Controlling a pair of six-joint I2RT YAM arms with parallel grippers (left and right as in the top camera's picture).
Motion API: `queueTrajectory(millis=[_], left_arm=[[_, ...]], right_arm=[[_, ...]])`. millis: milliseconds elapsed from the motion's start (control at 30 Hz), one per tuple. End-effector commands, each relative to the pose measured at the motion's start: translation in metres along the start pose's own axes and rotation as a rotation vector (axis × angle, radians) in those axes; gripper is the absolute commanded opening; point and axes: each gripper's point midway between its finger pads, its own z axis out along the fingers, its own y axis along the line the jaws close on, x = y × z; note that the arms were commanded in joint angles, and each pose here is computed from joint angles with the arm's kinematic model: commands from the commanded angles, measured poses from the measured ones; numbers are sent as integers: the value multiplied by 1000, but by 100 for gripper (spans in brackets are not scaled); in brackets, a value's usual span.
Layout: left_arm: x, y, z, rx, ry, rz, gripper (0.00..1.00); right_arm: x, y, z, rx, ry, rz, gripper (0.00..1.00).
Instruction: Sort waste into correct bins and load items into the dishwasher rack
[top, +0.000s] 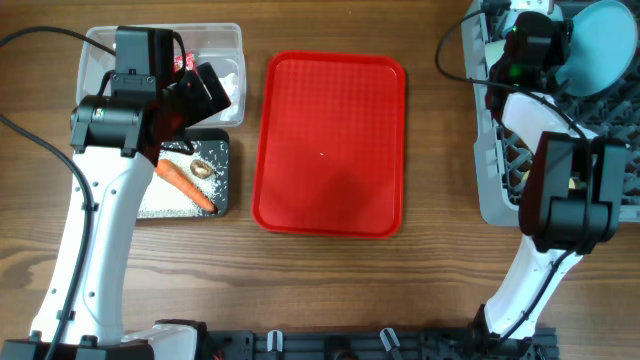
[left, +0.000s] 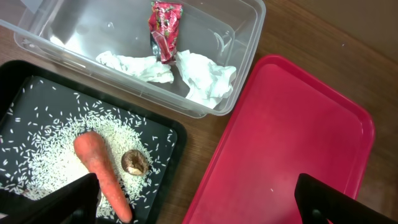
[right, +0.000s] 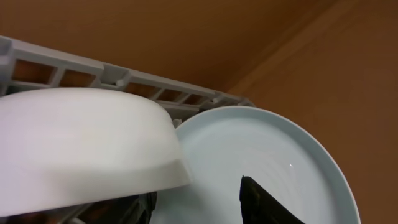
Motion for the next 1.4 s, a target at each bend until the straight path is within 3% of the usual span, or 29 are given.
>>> queueTrajectory(millis=[0, 200, 400, 667, 767, 900, 933, 1133, 1200, 1367], left_arm=[[-4, 4, 0, -17, -13, -4, 100], [-4, 4, 0, -17, -13, -4, 100], [-4, 4, 0, -17, -13, -4, 100], [-4, 4, 0, -17, -13, -4, 100], [-4, 4, 0, -17, -13, -4, 100], [-4, 4, 0, -17, -13, -4, 100], [-4, 4, 0, -17, -13, -4, 100], [-4, 4, 0, -17, -13, -4, 100], [-4, 4, 0, -17, -13, -4, 100], [-4, 4, 0, -17, -13, -4, 100]], right_arm=[[-26, -1, -16, -5, -45, 38, 48], [-43, -30, -27, 44, -62, 75, 51], [-55, -46, -35, 60, -85, 107, 62], [-60, -58, -40, 77, -84, 139, 68], [-60, -64, -42, 94, -77, 186, 77], [-61, -64, -49, 64, -67, 294, 100], [-62, -62, -52, 46, -65, 315, 100], [-101, -17, -105, -295, -123, 396, 100], [-147, 2, -181, -589, -244, 373, 100], [-175, 10, -286, -953, -368, 316, 100]])
